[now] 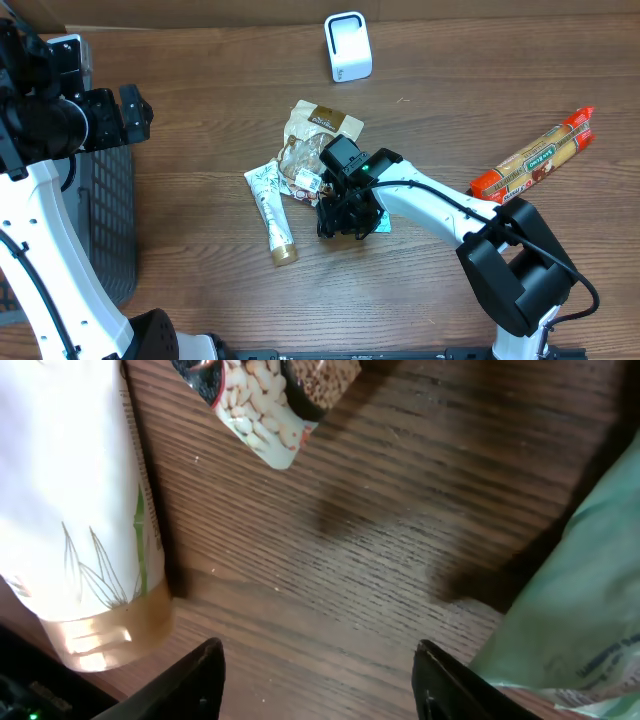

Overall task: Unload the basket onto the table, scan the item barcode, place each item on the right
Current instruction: 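Lift the mint-green packet and drag it right with the right gripper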

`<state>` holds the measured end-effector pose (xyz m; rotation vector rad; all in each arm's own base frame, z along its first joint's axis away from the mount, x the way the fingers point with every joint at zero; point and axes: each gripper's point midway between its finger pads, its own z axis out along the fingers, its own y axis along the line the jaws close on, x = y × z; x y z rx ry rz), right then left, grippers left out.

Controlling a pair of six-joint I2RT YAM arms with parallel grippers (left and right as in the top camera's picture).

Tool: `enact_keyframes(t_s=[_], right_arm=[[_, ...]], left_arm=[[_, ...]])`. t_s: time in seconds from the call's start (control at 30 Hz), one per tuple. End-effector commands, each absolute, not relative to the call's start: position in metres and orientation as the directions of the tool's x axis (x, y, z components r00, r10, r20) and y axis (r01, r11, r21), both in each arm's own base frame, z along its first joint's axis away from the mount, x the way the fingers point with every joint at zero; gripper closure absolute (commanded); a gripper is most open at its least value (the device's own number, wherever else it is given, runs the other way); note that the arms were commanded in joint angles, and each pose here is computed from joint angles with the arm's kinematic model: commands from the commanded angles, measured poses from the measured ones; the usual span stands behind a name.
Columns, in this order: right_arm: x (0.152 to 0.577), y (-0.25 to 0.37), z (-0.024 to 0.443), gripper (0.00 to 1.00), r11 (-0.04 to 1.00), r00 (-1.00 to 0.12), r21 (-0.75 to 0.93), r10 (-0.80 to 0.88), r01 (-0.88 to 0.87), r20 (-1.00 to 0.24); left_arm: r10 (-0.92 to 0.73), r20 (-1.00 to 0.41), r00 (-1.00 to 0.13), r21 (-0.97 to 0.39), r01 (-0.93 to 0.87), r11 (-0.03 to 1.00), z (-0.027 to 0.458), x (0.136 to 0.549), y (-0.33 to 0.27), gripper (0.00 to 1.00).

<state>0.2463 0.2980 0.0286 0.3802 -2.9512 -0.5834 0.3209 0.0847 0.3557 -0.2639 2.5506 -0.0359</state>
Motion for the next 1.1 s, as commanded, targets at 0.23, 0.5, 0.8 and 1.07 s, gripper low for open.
enact_keyframes(t_s=[0.23, 0.5, 0.8, 1.07], right_arm=[[0.276, 0.240, 0.024, 0.38, 0.947, -0.981, 0.276, -0.186, -0.163, 0.062], [0.324, 0.177, 0.025, 0.34, 0.976, -0.990, 0.171, -0.137, -0.138, -0.019], [0.365, 0.189, 0.075, 0.44, 0.914, -0.996, 0.399, -0.048, -0.075, -0.079], [0.367, 0.208, 0.064, 0.76, 0.954, -0.992, 0.298, 0.036, -0.003, -0.123]], left_arm=[[-0.174, -0.540, -0.823, -0.063, -0.167, 0.984, 0.356, 0.318, 0.086, 0.00], [-0.174, -0.540, -0.824, -0.063, -0.166, 0.984, 0.355, 0.319, 0.086, 0.00], [-0.174, -0.539, -0.824, -0.063, -0.166, 0.984, 0.355, 0.319, 0.086, 0.00], [-0.174, -0.539, -0.824, -0.063, -0.166, 0.984, 0.355, 0.319, 0.086, 0.00]])
